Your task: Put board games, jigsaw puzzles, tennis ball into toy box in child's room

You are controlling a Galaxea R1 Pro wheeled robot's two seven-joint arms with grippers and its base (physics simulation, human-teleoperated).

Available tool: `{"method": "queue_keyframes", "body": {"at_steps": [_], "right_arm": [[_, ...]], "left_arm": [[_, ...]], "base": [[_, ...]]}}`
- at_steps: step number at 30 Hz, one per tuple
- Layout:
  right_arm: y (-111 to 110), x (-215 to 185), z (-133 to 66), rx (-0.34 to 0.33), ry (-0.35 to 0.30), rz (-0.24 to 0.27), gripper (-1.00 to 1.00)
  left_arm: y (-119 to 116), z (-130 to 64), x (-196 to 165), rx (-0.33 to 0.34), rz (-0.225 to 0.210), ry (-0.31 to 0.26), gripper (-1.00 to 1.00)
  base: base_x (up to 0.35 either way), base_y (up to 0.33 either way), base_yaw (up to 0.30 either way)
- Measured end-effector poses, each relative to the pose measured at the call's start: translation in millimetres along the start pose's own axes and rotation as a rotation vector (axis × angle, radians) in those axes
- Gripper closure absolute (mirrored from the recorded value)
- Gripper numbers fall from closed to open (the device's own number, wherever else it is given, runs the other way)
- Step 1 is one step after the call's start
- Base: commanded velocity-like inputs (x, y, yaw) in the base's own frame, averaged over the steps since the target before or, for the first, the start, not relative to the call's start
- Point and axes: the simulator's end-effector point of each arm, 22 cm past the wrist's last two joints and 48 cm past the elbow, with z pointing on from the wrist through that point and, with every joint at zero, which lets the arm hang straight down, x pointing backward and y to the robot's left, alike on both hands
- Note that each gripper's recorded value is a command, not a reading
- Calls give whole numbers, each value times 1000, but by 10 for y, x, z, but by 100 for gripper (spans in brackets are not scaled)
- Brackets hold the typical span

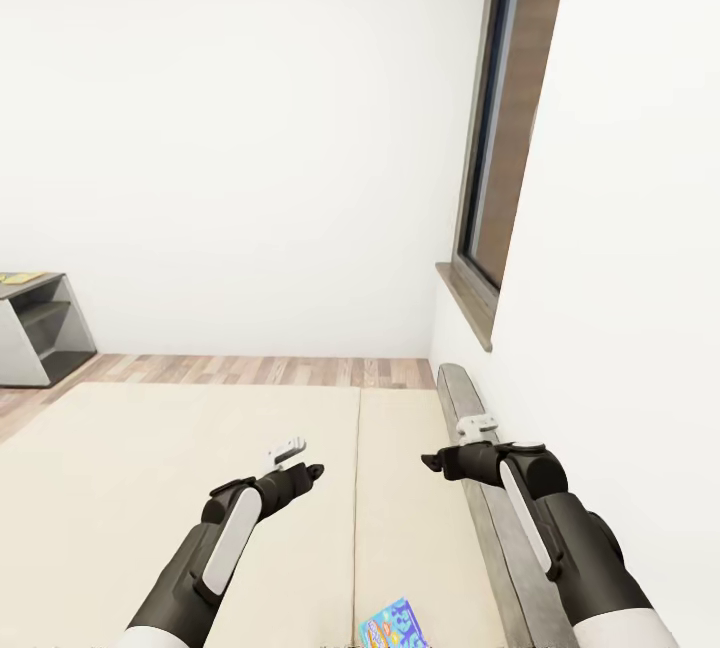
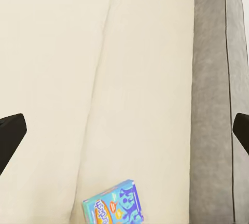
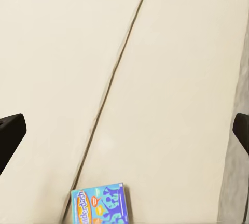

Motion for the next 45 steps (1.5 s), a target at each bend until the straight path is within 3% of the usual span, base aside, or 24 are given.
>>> {"method": "queue_keyframes", "body": {"at_steps": [15,45], "right_arm": [[15,172,206,-13,62,24,-100],[-6,390,396,-20,115,44,-100]], "left_arm": [[101,125,112,-19,-13,8,-100],[251,280,266,-45,-26,29,-100]], "base": [[0,0,0],[0,0,0]]}}
